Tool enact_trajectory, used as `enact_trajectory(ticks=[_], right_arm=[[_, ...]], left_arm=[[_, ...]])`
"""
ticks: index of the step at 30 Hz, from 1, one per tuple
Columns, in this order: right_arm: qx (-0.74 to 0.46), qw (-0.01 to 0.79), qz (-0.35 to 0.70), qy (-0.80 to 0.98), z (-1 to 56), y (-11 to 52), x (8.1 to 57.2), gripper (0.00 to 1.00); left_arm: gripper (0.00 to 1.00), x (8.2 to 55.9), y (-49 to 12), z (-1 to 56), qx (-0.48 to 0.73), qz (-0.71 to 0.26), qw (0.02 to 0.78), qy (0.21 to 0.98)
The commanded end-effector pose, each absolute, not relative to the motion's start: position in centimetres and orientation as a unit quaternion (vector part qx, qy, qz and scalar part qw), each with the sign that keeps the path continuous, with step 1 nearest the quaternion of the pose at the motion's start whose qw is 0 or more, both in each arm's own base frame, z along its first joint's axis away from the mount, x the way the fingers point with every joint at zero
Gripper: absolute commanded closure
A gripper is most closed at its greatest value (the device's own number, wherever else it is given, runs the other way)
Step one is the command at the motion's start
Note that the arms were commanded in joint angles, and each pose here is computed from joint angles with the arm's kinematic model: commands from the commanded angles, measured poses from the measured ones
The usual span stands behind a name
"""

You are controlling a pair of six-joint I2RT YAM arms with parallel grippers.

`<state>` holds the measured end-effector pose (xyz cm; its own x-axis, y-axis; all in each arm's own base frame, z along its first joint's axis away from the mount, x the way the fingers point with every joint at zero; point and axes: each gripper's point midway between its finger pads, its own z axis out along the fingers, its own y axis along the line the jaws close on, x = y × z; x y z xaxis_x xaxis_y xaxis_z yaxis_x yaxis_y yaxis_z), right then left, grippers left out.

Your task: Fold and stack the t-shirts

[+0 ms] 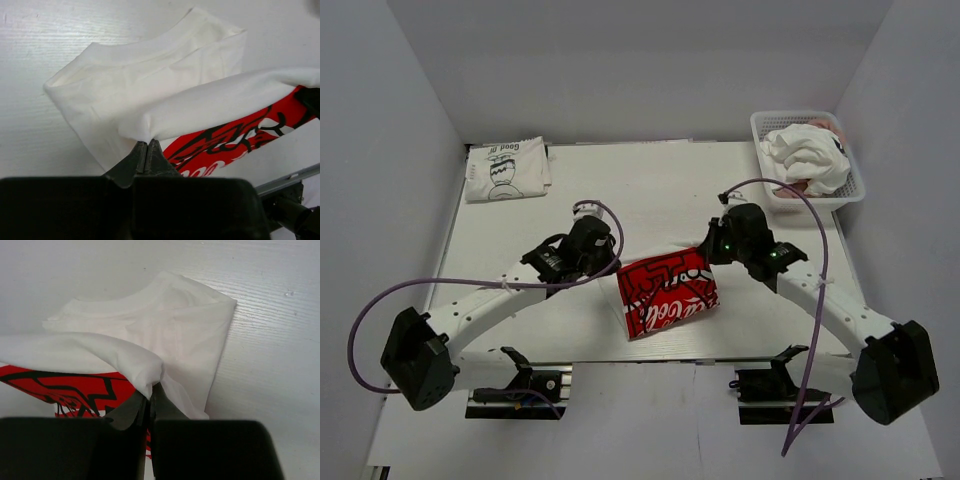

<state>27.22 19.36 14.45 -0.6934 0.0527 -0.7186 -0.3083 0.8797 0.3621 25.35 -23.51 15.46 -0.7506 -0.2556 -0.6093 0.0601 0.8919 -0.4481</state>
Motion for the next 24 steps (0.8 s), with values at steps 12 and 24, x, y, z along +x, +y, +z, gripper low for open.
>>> enact_trajectory(ticks=[12,24], right_arm=[[-0.051,0.346,0.138,0.927,7.2,20.6,37.8,1.0],[-0.095,0.337,0.17,0.921,9.0,23.0,38.1,0.1]], left_arm=[[1.0,29.3,-18.0,7.1,-0.158,-0.006,0.313,0.936],[0.0,31.0,-18.1,7.4,-0.181,-0.02,0.283,0.942]])
